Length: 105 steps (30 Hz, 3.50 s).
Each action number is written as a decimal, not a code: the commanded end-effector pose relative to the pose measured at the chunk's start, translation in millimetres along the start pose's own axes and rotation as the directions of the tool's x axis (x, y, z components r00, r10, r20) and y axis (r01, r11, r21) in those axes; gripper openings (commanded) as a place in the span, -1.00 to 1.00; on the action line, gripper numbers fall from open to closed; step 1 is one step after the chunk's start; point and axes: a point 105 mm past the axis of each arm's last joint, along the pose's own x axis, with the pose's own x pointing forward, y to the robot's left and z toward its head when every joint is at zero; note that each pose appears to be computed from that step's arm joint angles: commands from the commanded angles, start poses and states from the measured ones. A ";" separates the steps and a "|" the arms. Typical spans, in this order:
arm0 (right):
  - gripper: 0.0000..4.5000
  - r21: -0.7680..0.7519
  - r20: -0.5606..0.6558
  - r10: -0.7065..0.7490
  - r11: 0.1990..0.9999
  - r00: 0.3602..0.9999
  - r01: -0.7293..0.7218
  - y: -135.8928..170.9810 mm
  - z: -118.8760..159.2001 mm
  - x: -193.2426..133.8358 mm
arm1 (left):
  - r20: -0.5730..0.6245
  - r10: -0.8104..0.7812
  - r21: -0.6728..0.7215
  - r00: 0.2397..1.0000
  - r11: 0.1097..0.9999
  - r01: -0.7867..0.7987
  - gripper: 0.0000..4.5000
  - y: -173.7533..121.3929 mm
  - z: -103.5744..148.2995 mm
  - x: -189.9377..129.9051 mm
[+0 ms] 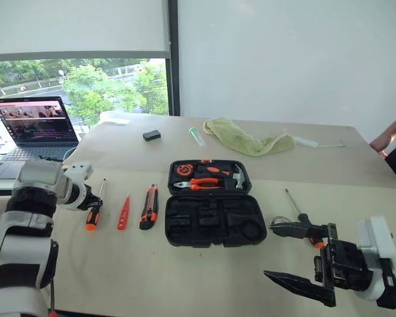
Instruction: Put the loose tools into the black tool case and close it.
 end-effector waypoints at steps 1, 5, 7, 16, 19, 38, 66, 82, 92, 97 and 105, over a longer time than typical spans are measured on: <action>1.00 -0.051 0.021 -0.035 0.998 0.999 0.036 -0.9 7.0 -1.3 | 0.286 -0.401 0.106 0.870 0.916 0.387 -0.81 -52.2 41.9 -42.9; 1.00 -0.046 0.023 -0.079 0.996 0.997 0.080 0.0 5.0 -2.2 | 0.092 -0.686 0.380 0.721 0.694 0.612 -0.81 -128.3 25.7 -75.9; 1.00 -0.046 0.021 -0.100 0.994 0.995 0.101 1.6 5.2 -3.2 | -0.039 -0.701 0.556 0.712 0.577 0.599 -0.81 -154.4 13.7 -75.3; 1.00 -0.058 0.002 -0.175 0.983 0.985 0.174 7.3 6.8 -8.2 | -0.283 -0.519 0.935 0.806 0.037 0.352 -0.81 -229.9 16.1 -27.4; 1.00 -0.057 -0.007 -0.190 0.980 0.982 0.190 10.2 6.5 -9.5 | -0.308 -0.500 0.951 0.810 -0.132 0.281 -0.81 -254.0 23.1 -19.3; 1.00 -0.006 -0.087 -0.361 0.932 0.929 0.362 6.9 -6.7 -42.5 | -0.388 -0.355 0.919 0.851 -0.223 0.326 -0.81 -287.2 21.0 20.7; 1.00 -0.013 -0.078 -0.369 0.929 0.926 0.369 11.8 -7.2 -44.0 | -0.245 -0.544 0.966 0.802 -0.064 0.252 0.09 -270.9 61.0 -28.7; 1.00 0.004 -0.054 -0.352 0.936 0.934 0.353 15.9 -10.3 -36.0 | 0.123 -0.848 0.675 0.516 0.452 0.582 -0.99 -279.5 8.0 13.3; 1.00 0.004 -0.056 -0.365 0.931 0.929 0.366 18.9 -8.3 -36.8 | 0.274 -0.769 0.627 0.578 0.598 0.499 -0.99 -293.1 -2.5 48.2; 1.00 0.010 -0.058 -0.372 0.928 0.927 0.373 21.0 -8.6 -37.5 | 0.328 -0.763 0.587 0.558 0.627 0.512 -0.99 -293.9 5.1 39.2; 1.00 0.010 -0.057 -0.374 0.927 0.926 0.375 20.2 -10.6 -38.2 | 0.216 -0.636 0.585 0.741 0.692 0.424 -0.99 -269.5 -20.1 76.4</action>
